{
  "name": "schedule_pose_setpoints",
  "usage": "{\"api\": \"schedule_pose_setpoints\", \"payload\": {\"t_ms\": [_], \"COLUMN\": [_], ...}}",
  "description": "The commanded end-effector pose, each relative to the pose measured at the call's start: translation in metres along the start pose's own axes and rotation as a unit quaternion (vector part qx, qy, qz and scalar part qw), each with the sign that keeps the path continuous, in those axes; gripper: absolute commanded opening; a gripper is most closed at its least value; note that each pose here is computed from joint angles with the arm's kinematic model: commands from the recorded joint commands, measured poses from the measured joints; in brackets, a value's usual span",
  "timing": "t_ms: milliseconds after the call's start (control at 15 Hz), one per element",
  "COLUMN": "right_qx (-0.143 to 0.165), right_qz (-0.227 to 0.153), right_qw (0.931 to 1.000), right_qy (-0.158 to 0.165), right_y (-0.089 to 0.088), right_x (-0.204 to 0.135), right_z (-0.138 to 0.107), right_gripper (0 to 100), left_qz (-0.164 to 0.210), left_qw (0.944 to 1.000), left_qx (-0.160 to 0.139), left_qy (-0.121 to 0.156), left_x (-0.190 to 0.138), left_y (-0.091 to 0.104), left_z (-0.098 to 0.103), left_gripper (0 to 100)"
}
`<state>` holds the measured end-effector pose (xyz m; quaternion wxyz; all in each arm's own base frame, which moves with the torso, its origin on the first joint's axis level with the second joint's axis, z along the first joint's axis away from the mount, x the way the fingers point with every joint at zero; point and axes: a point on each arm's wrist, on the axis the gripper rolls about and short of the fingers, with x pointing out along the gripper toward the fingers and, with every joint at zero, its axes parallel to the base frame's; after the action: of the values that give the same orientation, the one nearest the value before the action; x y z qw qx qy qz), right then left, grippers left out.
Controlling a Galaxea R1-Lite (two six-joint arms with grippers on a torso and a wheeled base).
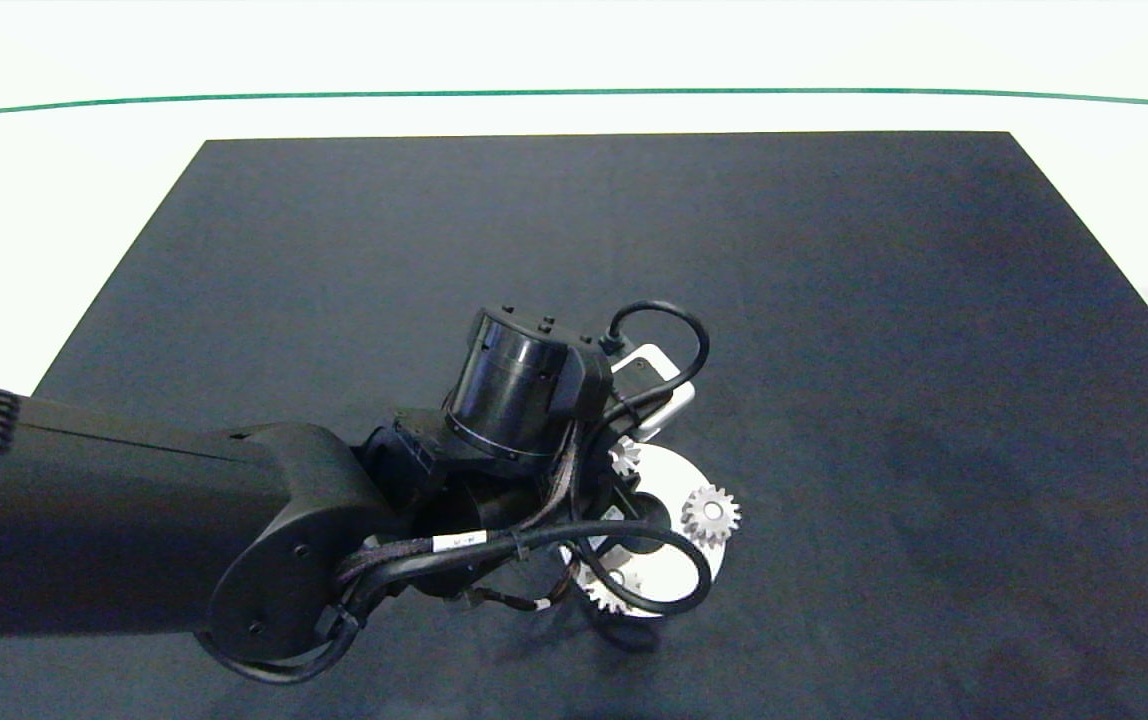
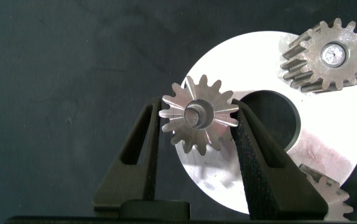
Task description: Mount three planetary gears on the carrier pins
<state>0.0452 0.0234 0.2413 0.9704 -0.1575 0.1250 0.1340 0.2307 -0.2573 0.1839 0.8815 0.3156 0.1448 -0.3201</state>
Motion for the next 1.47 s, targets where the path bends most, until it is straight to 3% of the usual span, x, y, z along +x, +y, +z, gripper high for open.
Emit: {"api": "schedule_pose_setpoints", "payload": {"t_ms": [67,467,800,1467], "right_qx": [-0.001,-0.001,-0.001,-0.001], "right_qz": [-0.001,-0.001,-0.001,-0.001], "right_qw": [1.0000,1.0000,1.0000,1.0000], "right_qy": [0.002,0.002,0.002,0.002], "right_y": [0.000,0.000,0.000,0.000], "right_x": [0.000,0.000,0.000,0.000], "right_z": [0.000,0.000,0.000,-0.001], "right_gripper": [100,100,100,100], "left_qz": [-0.001,-0.019,-0.019,-0.019], "left_qw": [1.0000,0.9995,0.9986,0.9984], "left_qx": [-0.002,-0.024,-0.031,-0.041], "left_qy": [-0.004,-0.010,-0.039,-0.035], "left_x": [0.000,-0.001,0.001,-0.004], "left_y": [0.001,0.000,0.000,0.016], "left_z": [0.001,-0.001,0.001,-0.013], "left_gripper": [0,0,0,0]}}
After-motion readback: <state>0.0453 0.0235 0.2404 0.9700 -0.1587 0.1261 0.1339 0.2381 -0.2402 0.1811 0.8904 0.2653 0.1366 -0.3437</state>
